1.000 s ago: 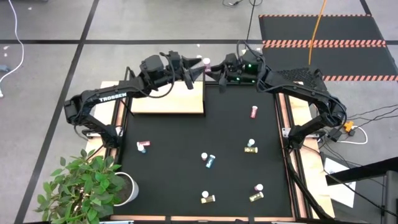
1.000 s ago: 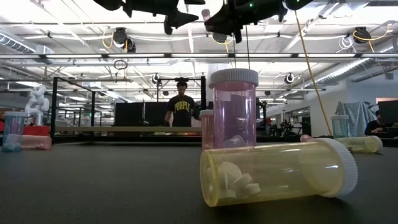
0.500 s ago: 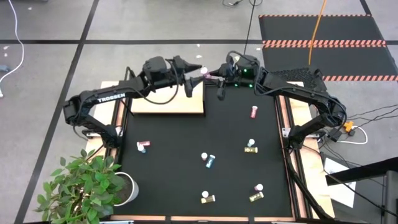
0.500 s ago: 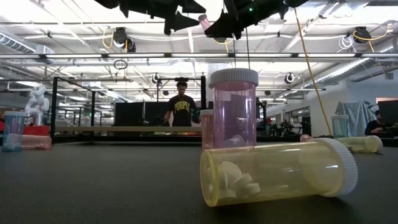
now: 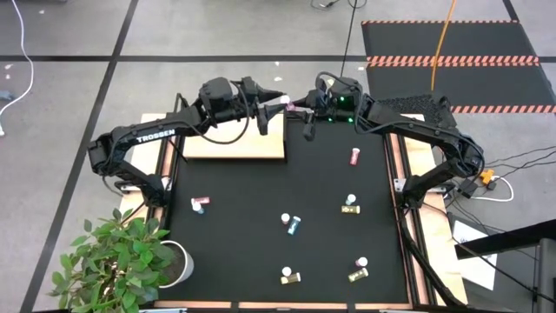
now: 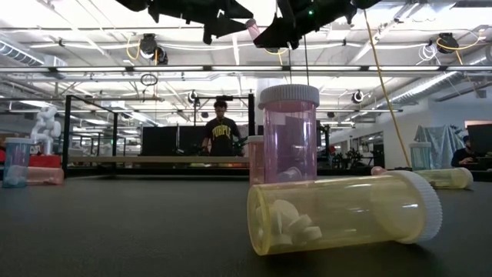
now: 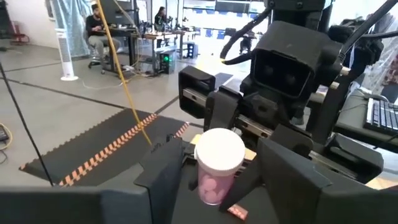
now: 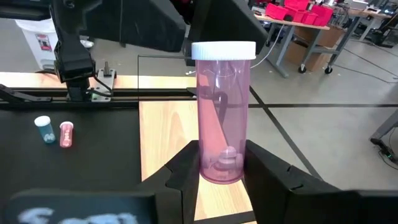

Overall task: Pick and place medicine bottles onto shelf by color
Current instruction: Put the purple pill bottle on the shelf

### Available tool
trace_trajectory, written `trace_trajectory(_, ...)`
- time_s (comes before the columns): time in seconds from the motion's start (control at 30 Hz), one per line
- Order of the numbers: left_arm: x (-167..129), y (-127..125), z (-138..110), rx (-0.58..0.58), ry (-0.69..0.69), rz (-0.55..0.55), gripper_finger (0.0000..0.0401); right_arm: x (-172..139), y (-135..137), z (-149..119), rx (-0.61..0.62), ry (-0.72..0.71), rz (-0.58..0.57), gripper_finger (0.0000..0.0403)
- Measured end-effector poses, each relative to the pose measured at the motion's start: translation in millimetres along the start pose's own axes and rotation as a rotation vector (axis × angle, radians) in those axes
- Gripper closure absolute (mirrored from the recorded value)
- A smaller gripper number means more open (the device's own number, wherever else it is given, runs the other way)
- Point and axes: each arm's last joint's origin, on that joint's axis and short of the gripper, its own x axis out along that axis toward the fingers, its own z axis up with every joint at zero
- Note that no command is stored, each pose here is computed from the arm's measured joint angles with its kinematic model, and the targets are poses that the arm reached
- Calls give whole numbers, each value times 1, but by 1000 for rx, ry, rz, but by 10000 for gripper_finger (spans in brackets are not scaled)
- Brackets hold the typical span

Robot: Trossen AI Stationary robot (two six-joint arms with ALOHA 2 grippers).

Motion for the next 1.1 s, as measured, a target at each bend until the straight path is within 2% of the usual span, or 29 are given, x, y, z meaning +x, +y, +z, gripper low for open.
trace_trajectory(0.33,3,-2,0,5,-19,-14,188,0,3,-1,6,17,11,298)
trace_trajectory(0.57,4,-1,-3,-3,3,-11,220,1,3,-1,13,15,12,298)
trace_trajectory(1.1,5,-1,-5,0,5,-14,252,1,7,-1,15,15,26,298)
